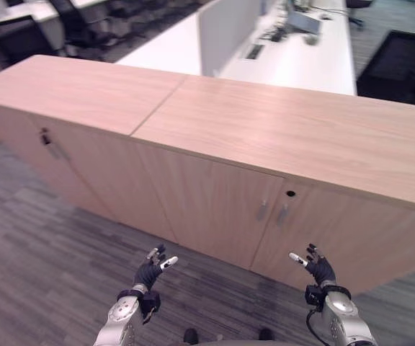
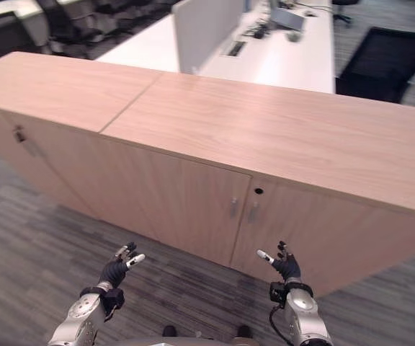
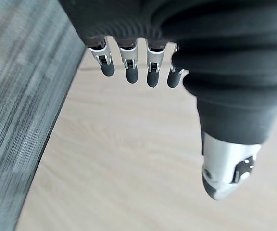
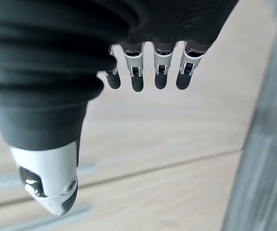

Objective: Put the empty folder in the office cabinet

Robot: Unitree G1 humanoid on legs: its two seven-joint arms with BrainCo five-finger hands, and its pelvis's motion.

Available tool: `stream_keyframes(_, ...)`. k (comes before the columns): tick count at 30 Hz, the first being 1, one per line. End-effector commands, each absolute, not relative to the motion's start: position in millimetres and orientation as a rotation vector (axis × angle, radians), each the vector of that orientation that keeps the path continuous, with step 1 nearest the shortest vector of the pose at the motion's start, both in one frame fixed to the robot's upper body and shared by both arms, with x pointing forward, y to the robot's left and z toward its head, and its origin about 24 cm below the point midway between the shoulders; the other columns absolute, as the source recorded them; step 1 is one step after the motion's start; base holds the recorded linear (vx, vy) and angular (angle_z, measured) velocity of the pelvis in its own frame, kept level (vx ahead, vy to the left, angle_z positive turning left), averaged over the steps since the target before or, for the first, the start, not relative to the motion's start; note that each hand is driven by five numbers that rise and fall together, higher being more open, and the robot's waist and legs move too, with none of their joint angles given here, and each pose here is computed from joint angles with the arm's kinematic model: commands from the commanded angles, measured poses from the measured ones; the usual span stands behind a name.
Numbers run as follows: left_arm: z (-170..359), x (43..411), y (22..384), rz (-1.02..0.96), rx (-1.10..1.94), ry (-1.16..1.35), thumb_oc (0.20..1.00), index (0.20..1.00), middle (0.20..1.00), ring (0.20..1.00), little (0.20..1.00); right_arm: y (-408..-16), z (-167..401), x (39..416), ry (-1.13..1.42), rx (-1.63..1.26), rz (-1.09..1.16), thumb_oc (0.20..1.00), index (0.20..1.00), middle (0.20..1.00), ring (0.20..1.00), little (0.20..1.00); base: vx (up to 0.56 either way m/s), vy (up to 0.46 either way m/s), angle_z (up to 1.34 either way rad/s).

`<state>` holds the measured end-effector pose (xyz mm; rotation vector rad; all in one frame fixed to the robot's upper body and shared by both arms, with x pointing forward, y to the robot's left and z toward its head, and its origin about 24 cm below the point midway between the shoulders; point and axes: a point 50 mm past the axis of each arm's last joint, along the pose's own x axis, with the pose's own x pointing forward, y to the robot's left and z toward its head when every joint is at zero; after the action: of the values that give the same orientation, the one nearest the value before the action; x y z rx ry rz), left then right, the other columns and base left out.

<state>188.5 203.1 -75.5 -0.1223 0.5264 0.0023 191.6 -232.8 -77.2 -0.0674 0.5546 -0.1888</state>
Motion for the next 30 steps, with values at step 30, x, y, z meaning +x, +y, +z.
stream_keyframes(30,-66,204,204,0.05,-0.155,0.453,1.0,1.0,1.0,1.0,1.0,-227,-74,201,0.536,-0.148,-0.065,1.0,1.0,1.0,1.0,1.0,-0.08,-0.068,-0.85)
